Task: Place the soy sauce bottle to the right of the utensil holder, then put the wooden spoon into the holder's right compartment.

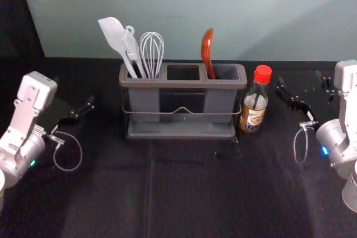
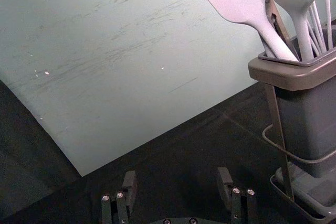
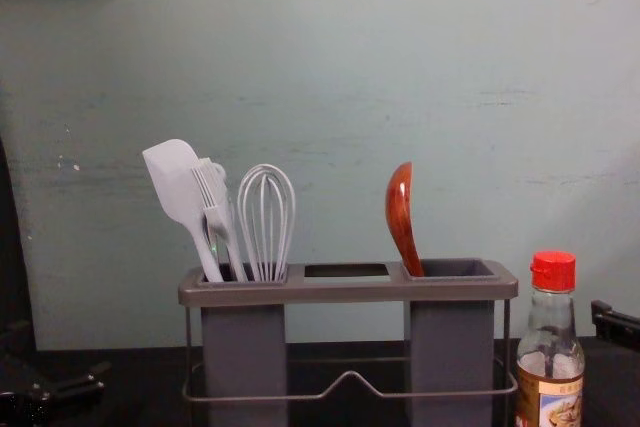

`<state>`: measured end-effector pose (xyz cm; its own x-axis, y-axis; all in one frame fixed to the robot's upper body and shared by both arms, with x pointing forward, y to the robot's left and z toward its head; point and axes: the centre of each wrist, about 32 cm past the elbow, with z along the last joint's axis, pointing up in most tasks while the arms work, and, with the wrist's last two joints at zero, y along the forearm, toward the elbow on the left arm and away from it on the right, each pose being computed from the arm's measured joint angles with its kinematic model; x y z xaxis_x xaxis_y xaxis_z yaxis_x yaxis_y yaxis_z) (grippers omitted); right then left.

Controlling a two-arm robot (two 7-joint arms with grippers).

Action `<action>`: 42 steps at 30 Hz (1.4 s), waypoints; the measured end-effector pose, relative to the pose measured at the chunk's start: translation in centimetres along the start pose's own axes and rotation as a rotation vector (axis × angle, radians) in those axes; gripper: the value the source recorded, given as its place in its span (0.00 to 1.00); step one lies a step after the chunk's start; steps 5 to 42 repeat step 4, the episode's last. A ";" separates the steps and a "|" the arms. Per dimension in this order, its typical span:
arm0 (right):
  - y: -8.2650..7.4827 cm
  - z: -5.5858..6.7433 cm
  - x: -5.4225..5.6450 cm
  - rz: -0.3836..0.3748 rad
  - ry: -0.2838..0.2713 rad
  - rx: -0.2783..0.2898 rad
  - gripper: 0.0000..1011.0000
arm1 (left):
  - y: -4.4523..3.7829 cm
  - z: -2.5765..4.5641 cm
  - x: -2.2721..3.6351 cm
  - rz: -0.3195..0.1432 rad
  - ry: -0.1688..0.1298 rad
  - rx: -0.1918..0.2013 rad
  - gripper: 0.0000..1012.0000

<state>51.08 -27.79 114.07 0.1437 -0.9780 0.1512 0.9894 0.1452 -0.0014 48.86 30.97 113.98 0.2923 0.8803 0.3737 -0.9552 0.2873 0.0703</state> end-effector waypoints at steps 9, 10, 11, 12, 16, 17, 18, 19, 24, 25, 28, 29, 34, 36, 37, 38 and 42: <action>0.0 0.0 0.0 0.000 0.000 0.000 0.99 | 0.00 0.00 0.00 0.000 0.000 0.000 0.99; 0.0 0.0 0.0 0.000 0.000 0.000 0.99 | 0.00 0.00 0.00 0.000 0.000 0.000 0.99; 0.0 0.0 0.0 0.000 0.000 0.000 0.99 | 0.00 0.00 0.00 0.000 0.000 0.000 0.99; 0.0 0.0 0.0 0.000 0.000 0.000 0.99 | 0.00 0.00 0.00 0.000 0.000 0.000 0.99; 0.0 0.0 0.0 0.000 0.000 0.000 0.99 | 0.00 0.00 0.00 0.000 0.000 0.000 0.99; 0.0 0.0 0.0 0.000 0.000 0.000 0.99 | 0.00 0.00 0.00 0.000 0.000 0.000 0.99; 0.0 0.0 0.0 0.000 0.000 0.000 0.99 | 0.00 0.00 0.00 0.000 0.000 0.000 0.99; 0.0 0.0 0.0 0.000 0.000 0.000 0.99 | 0.00 0.00 0.00 0.000 0.000 0.000 0.99; 0.0 0.0 0.0 0.000 0.000 0.000 0.99 | 0.00 0.00 0.00 0.000 0.000 0.000 0.99; 0.0 0.0 0.0 0.000 0.000 0.000 0.99 | 0.00 0.00 0.00 0.000 0.000 0.000 0.99; 0.0 0.0 0.0 0.000 0.000 0.000 0.99 | 0.00 0.00 0.00 0.000 0.000 0.000 0.99; 0.0 0.0 0.0 0.000 0.000 0.000 0.99 | 0.00 0.00 0.00 0.000 0.000 0.000 0.99; 0.0 0.0 0.0 0.000 0.000 0.000 0.99 | 0.00 0.00 0.00 0.000 0.000 0.000 0.99; 0.0 0.0 0.0 0.000 0.000 0.000 0.99 | 0.00 0.00 0.00 0.000 0.000 0.000 0.99; 0.0 0.0 0.0 0.000 0.000 0.000 0.99 | 0.00 0.00 0.00 0.000 0.000 0.000 0.99; 0.0 0.0 0.0 0.000 0.000 0.000 0.99 | 0.00 0.00 0.00 0.000 0.000 0.000 0.99; 0.0 0.0 0.0 0.000 0.000 0.000 0.99 | 0.00 0.00 0.00 0.000 0.000 0.000 0.99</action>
